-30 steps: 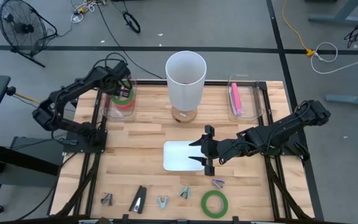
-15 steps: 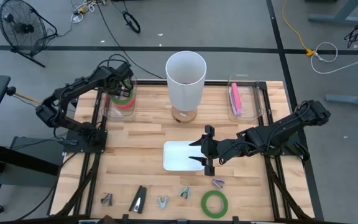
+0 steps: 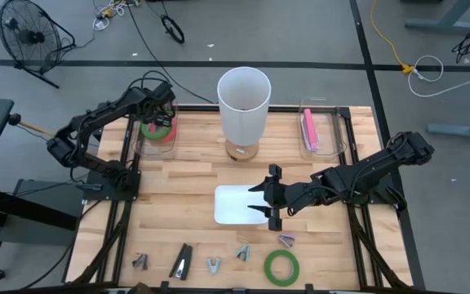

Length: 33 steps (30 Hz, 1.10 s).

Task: Pick and place Stapler, Stapler remover, tape
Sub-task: Put the black stapler into the right transparent bin

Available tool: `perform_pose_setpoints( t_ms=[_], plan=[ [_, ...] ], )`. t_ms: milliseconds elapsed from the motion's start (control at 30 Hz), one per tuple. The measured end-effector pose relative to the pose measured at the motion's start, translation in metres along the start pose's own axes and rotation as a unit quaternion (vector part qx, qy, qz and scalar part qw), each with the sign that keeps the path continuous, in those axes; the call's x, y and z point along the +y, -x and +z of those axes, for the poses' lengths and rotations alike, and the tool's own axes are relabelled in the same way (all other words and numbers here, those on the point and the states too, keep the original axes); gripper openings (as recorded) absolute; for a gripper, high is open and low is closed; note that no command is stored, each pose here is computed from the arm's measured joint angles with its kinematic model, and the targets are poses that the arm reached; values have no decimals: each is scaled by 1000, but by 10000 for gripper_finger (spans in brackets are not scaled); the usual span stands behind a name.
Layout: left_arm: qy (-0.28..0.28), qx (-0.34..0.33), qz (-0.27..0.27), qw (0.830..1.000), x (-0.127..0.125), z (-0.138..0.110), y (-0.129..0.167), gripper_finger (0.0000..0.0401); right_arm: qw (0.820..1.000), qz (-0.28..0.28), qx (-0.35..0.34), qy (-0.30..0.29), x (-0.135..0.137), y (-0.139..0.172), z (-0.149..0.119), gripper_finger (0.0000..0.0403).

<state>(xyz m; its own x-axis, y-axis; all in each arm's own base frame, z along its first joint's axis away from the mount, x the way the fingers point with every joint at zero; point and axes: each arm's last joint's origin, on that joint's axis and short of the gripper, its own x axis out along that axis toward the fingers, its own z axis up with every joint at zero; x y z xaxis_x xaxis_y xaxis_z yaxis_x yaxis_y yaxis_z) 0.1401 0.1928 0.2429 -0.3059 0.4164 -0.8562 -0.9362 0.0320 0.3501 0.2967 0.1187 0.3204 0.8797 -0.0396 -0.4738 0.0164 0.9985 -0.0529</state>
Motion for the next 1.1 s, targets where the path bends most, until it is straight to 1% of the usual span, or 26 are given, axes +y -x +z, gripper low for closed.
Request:
perform_pose_setpoints(
  t_ms=[167,300,367,433,600,667,767,933,1033,1100],
  plan=[
    [-4,0,0,1000,0,0,0,260,1000,0,0,0,0,0,0,223],
    [-34,6,-15,999,-3,-2,2,239,1000,0,0,1,0,0,0,223],
    [-57,14,-42,997,-3,-4,5,228,1000,0,0,1,0,0,0,223],
    [-90,30,-87,992,-5,-6,11,219,1000,0,0,3,0,0,0,223],
    [-132,79,-209,966,-5,-18,37,200,1000,0,0,3,0,0,0,223],
    [-157,79,-237,956,-5,-27,50,195,1000,0,0,0,0,0,0,223],
    [-187,58,-271,942,-7,-42,69,190,1000,0,0,-2,0,0,0,223],
    [-198,47,-330,922,-13,-75,103,190,1000,0,0,-2,0,0,0,223],
    [-219,46,-349,910,-18,-98,119,190,1000,0,0,-2,0,0,0,223],
    [-222,46,-350,909,-22,-113,128,190,1000,0,0,-2,0,0,0,223]
  ],
)
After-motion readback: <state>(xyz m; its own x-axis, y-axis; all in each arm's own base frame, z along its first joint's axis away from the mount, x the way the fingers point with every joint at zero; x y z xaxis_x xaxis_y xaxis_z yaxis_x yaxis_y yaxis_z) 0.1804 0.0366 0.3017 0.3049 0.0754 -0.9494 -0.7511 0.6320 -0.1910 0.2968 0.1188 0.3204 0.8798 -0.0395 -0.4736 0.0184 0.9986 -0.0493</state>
